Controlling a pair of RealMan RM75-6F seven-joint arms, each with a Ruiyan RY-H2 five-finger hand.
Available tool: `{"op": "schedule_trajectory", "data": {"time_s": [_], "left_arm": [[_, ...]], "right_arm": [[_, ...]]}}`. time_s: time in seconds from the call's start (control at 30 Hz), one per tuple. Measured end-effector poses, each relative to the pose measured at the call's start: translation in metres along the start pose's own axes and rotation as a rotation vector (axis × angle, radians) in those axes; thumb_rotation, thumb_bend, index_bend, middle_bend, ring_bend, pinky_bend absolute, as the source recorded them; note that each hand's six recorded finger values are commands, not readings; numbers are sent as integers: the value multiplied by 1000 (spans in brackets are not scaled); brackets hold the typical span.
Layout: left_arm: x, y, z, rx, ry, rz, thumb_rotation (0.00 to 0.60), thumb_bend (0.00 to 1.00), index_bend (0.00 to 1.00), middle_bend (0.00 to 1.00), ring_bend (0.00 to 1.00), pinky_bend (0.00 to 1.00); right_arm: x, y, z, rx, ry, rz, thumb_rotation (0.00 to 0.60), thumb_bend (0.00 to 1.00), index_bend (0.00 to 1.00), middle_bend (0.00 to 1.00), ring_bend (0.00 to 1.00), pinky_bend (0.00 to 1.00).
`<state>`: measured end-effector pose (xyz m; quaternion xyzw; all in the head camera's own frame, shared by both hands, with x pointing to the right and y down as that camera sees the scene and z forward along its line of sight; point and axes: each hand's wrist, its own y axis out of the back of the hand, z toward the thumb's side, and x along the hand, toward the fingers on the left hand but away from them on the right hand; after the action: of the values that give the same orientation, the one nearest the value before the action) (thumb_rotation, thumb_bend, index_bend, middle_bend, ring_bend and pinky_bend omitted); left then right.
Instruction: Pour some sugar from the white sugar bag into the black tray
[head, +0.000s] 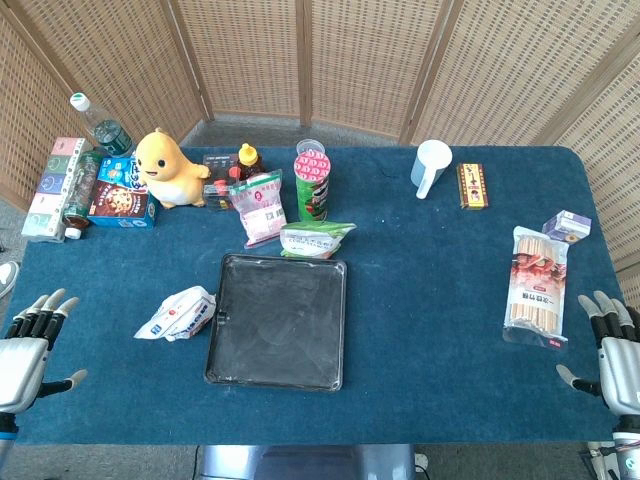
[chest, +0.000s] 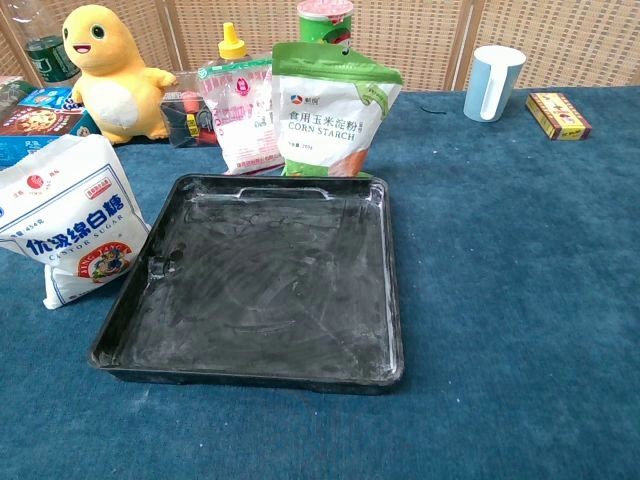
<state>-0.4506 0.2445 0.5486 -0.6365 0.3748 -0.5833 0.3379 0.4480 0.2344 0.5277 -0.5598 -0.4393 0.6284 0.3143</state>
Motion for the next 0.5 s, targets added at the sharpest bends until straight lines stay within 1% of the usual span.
{"op": "schedule_trajectory", "data": {"time_s": [0.3,0.43,0.5], "left_arm": [[0,-6,-1,-22,-5,-5,600,78,66,0,0,100],[4,-20,0,-68,-22,-22,600,72,67,0,0,99],[8,-30,1,-103,-35,-34,600,71,68,0,0,92]], "right_arm": [[4,5,2,-13,6,-15,600,119,103,29,27,22],[5,7,2,-21,11,-19,600,120,103,29,26,22],[5,8,2,-24,12,-20,600,120,103,29,27,22]]}}
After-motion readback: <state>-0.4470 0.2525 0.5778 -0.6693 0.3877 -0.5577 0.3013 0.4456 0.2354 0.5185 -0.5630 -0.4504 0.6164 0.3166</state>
